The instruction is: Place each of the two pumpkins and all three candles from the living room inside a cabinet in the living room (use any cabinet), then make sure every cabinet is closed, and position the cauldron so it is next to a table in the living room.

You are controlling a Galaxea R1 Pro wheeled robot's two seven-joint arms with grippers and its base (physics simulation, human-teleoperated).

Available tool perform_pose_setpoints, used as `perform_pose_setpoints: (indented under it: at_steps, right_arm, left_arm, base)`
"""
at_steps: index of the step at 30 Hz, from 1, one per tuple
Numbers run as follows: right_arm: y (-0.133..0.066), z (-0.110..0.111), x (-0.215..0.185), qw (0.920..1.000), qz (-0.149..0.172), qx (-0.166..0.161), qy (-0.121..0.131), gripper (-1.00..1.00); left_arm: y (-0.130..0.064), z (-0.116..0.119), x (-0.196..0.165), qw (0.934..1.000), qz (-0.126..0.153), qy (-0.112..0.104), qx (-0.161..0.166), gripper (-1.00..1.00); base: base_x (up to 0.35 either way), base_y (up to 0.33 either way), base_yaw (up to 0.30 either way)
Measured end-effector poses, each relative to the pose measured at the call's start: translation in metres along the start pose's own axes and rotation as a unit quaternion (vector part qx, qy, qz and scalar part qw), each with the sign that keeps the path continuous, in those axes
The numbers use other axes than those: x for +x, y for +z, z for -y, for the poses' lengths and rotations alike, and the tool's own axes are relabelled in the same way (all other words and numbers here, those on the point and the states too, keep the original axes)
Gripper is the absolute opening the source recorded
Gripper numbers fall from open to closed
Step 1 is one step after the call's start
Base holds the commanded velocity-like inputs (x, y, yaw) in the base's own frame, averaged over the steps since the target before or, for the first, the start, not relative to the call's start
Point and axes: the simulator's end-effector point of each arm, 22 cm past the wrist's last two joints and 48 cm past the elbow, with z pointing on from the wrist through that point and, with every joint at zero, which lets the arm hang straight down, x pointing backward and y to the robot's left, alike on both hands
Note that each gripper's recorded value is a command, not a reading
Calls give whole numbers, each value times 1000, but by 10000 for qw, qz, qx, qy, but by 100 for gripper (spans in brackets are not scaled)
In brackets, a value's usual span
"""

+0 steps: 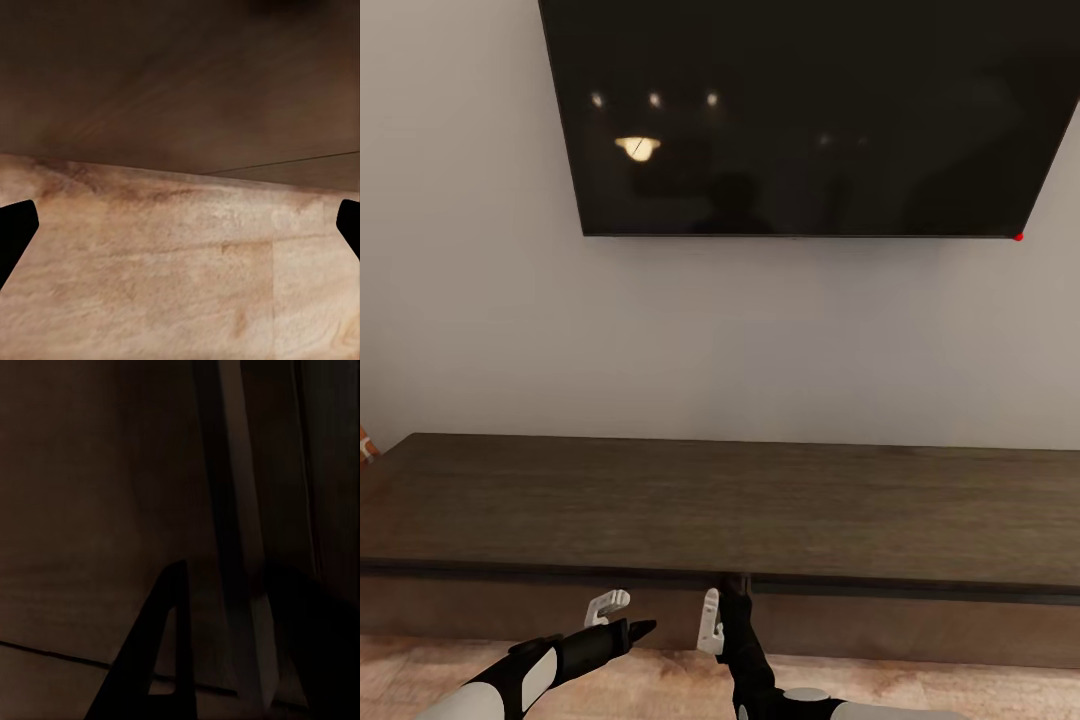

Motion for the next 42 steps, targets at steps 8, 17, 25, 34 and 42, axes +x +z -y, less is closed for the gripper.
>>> perform_pose_setpoints:
  at_steps: [8,17,25,34,42]
  right_arm:
    - [0,10,2,9998,-13,220,-39,-100]
    - [0,10,2,9997,-10,227,-54,-100]
    - [2,18,16,9991,-150,382,-115,-100]
    - [2,18,15,9991,-134,384,-110,-100]
    - [2,18,15,9991,-131,387,-114,-100]
  left_arm:
    - [3,7,1,10000,4,-22,70,100]
    - [4,9,1,10000,20,-35,81,100]
    - [5,10,1,9999,26,-40,89,100]
    - [5,10,1,9999,22,-32,96,100]
    - [5,10,1,9999,22,-32,100,100]
  base:
    - [0,0,0]
    - [-13,0,0]
    - [-133,0,0]
    - [-147,0,0]
    - [-36,0,0]
